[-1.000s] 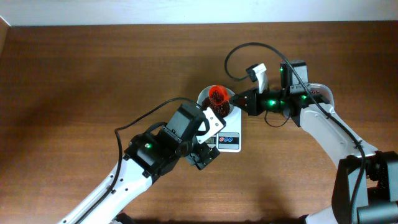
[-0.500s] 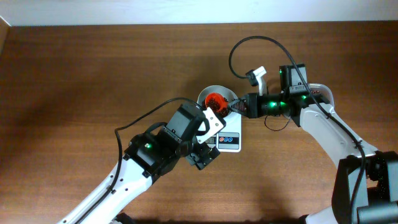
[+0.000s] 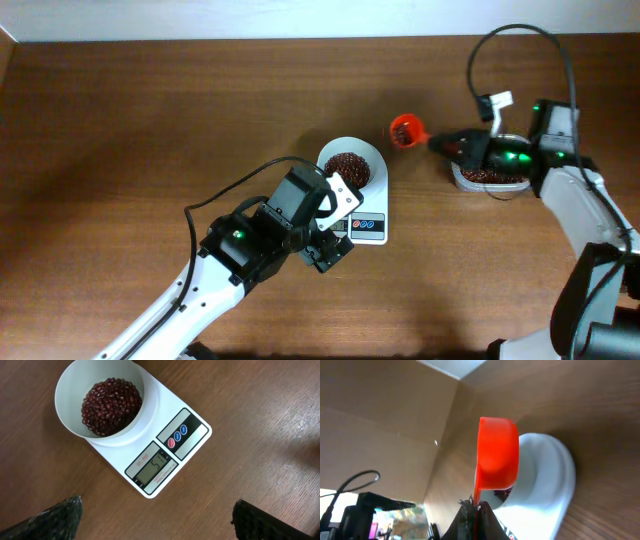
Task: Scoop item into bowl and weigh 50g on scale
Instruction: 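Carry the red scoop with the right gripper back to the bean tub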
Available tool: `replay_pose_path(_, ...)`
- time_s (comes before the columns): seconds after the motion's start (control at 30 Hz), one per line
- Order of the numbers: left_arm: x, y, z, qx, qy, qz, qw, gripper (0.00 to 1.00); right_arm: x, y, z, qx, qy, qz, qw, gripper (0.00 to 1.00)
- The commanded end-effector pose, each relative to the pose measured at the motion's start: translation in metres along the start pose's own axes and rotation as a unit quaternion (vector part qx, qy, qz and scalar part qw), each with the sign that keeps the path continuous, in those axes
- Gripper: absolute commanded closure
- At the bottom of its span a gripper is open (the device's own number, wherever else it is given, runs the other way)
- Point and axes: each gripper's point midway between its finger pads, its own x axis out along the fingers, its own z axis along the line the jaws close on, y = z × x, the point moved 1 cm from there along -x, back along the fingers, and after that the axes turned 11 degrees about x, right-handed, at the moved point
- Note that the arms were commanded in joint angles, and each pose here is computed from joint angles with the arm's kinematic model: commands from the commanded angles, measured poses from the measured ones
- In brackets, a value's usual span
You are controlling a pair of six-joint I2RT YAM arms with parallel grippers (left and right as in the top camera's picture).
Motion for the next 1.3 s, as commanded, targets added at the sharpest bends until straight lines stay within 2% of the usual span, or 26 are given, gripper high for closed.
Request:
replay_pose_path(0.0, -0.003, -0.001, 0.0, -0.007, 0.001, -0.007, 1.0, 0.01, -0.026, -0.014, -0.007, 0.009, -0.009, -0.03, 0.999, 0.96)
replay_pose_path(0.23, -0.003, -0.001, 0.0, -0.007, 0.001, -0.007, 1.0, 0.01, -0.093, -0.038, -0.029, 0.034, -0.004, -0.115, 0.993, 0.96)
replay_pose_path(0.4, -0.003, -0.001, 0.0, -0.007, 0.001, -0.007, 1.0, 0.01, -0.117, -0.04, -0.045, 0.03, 0.025, -0.145, 0.989, 0.96)
replay_pose_path(0.73, -0.003, -0.001, 0.0, -0.007, 0.001, -0.007, 1.0, 0.01, -0.12, -0.016, -0.083, 0.018, 0.143, -0.122, 0.982, 0.96)
replay_pose_path(0.83, -0.003, -0.001, 0.0, -0.007, 0.001, -0.007, 1.0, 0.01, -0.125, -0.016, -0.091, -0.019, 0.188, -0.118, 0.975, 0.96)
replay_pose_path(0.97, -0.003, -0.001, 0.0, -0.007, 0.001, -0.007, 1.0, 0.01, -0.142, -0.021, -0.08, -0.075, 0.252, -0.132, 0.956, 0.96)
replay_pose_path(1.1, -0.003, -0.001, 0.0, -0.007, 0.001, -0.007, 1.0, 0.01, -0.165, -0.021, -0.068, -0.149, 0.343, -0.134, 0.918, 0.96)
replay_pose_path(1.27, -0.003, -0.001, 0.0, -0.007, 0.001, -0.007, 1.0, 0.01, -0.163, -0.012, -0.072, -0.192, 0.422, -0.086, 0.882, 0.96)
